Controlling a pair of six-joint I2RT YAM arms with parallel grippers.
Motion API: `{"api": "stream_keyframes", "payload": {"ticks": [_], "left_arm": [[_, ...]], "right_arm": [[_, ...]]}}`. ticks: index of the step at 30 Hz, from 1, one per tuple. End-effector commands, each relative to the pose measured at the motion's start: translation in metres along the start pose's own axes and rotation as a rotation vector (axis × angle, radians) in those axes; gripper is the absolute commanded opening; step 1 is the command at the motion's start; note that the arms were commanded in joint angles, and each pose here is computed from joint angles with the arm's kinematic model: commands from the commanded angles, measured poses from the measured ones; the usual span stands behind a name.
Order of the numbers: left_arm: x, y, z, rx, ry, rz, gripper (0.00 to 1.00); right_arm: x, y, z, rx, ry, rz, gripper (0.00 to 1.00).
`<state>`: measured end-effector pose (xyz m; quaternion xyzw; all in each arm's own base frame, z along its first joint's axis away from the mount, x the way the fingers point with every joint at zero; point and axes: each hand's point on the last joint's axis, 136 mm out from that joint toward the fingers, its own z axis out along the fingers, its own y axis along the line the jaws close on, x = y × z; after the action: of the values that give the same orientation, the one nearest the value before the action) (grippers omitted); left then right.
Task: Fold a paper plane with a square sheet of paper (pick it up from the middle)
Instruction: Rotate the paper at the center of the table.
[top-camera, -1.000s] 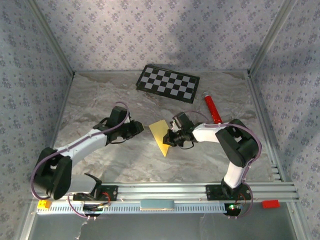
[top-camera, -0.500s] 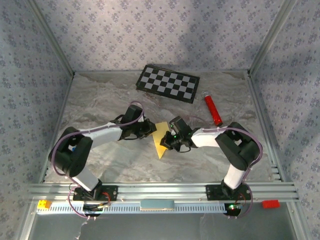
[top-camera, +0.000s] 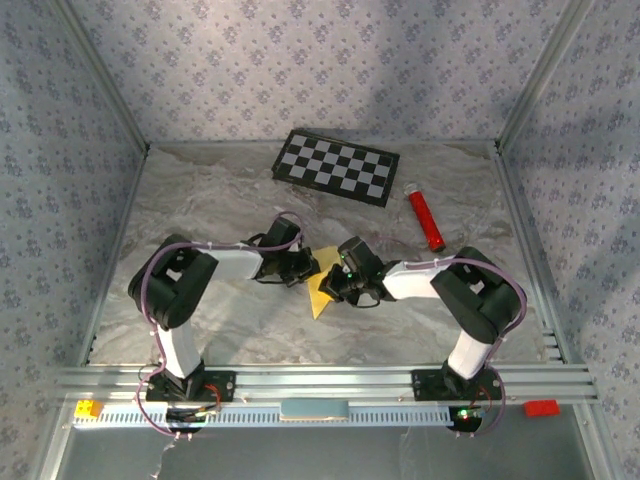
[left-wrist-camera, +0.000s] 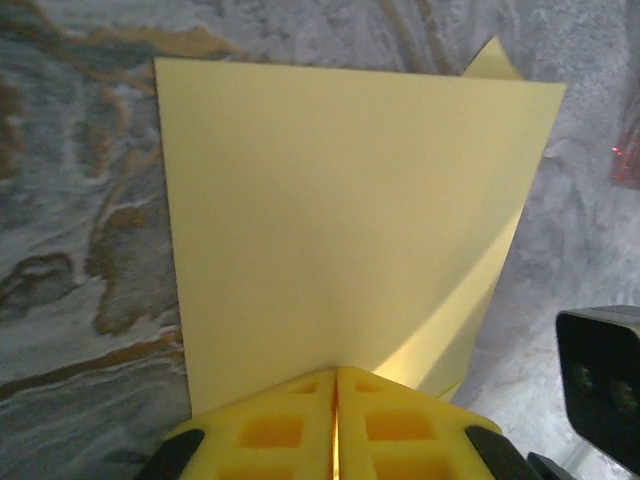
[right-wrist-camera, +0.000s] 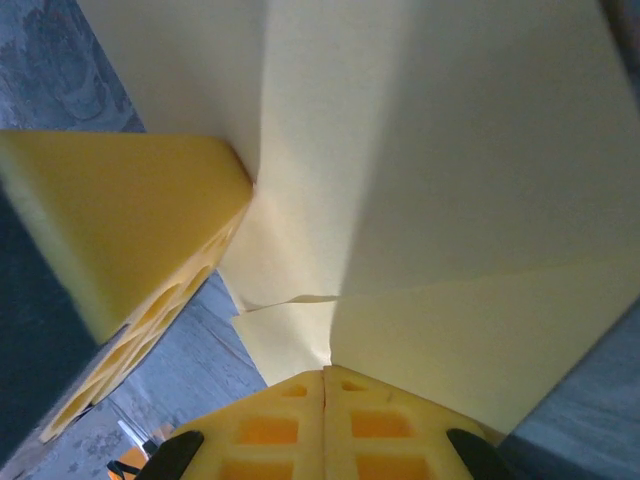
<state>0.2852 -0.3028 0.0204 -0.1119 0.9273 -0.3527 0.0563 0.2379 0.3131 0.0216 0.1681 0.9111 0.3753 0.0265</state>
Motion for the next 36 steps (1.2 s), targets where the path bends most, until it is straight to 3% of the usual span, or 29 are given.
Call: {"api": "stream_keyframes", "payload": {"ticks": [1,11,21,28,36], "left_arm": [[0.006,0.015,0.008,-0.046,0.019,-0.018,0.07],[0.017,0.039,0.006,-0.109,0.034,0.006,0.05],[0.014,0.018,-0.001,-0.061,0.042,0.090,0.06],[0.011,0.007,-0.005,-0.041,0.036,0.113,0.06],[-0.001,-0.020,-0.028,0.007,-0.040,0.126,0.15]], "right_arm": [[0.004,-0.021,-0.006,0.078,-0.013,0.019,0.09],[-0.024,-0.013,-0.043,0.075,-0.077,-0.096,0.22],[-0.021,0.011,-0.027,0.014,0.059,-0.200,0.07],[-0.018,-0.002,-0.011,0.057,0.092,-0.184,0.04],[-0.013,-0.035,-0.001,0.138,0.048,-0.012,0.02]]}}
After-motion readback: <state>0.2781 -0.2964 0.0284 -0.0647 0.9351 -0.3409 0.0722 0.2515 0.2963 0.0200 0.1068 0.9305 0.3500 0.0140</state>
